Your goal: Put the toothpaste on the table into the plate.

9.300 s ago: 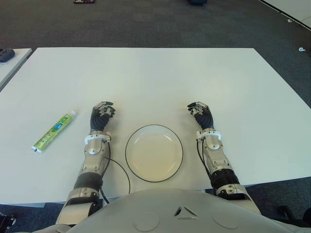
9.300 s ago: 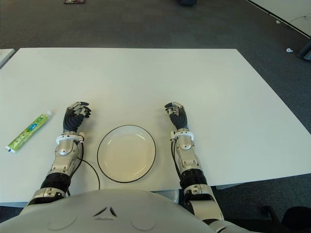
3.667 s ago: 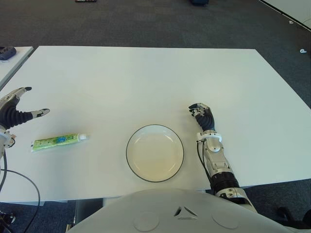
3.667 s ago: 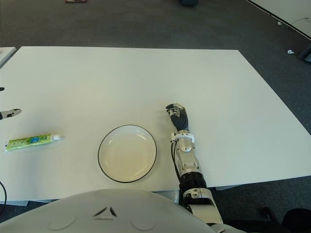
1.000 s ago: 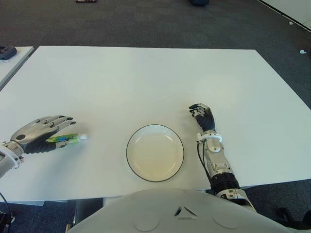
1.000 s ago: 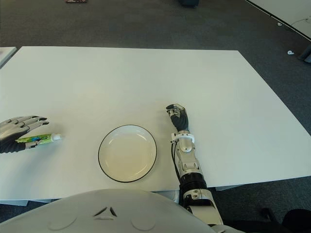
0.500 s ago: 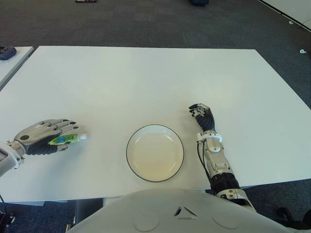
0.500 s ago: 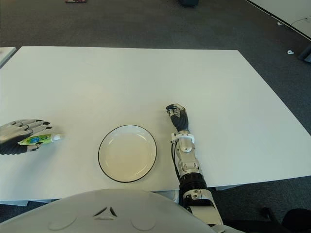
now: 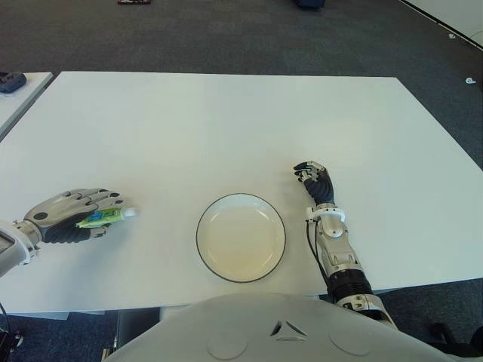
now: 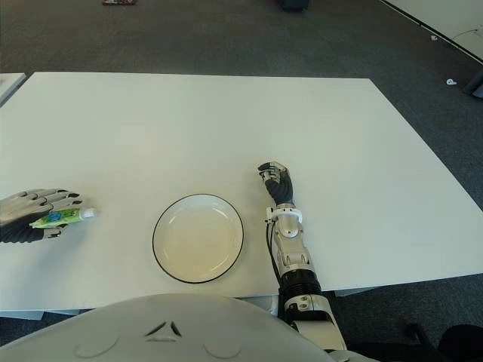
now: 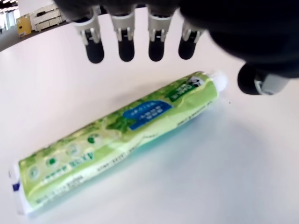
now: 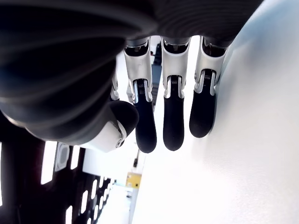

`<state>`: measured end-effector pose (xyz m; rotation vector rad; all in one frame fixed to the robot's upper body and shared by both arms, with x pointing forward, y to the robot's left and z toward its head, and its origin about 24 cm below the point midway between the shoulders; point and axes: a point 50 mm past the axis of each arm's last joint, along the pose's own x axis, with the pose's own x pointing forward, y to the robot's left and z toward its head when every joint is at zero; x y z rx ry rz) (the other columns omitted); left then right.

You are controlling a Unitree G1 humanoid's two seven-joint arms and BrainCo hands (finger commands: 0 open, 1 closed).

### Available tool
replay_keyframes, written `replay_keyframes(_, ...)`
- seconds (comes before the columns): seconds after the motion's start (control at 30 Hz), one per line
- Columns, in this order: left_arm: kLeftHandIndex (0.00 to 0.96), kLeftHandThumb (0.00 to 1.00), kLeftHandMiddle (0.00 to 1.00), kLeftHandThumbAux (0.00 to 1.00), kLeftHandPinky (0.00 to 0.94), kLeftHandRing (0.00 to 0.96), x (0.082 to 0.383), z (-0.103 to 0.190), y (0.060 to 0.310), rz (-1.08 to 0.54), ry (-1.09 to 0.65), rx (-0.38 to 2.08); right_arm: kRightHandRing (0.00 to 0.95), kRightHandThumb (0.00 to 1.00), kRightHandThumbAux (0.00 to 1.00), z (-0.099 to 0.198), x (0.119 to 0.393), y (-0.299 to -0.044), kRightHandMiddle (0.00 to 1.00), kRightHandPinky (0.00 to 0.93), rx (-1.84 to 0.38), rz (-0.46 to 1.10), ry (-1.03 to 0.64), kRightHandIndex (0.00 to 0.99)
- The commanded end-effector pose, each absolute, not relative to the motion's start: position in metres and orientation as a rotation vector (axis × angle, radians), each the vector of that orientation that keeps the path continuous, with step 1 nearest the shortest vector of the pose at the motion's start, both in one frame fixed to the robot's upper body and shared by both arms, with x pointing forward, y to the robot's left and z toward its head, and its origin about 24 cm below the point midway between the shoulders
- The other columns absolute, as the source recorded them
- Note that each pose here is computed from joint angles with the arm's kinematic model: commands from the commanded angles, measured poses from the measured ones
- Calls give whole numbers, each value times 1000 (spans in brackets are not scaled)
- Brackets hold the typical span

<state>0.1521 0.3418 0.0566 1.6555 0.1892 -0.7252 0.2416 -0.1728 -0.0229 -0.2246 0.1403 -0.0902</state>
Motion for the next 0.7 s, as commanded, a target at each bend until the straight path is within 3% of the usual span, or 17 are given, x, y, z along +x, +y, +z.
replay_keyframes(0.03, 0, 528, 0, 183, 0, 0, 150, 50, 341, -726, 250, 1617, 411, 708, 729, -28, 237, -174, 430, 432, -229, -95, 167, 420)
replay_keyframes(0.7, 0, 548, 0, 213, 2, 0, 157, 38, 343, -597, 546, 1484, 409, 707, 730, -27, 235, -177, 422, 427, -226, -106, 160, 420)
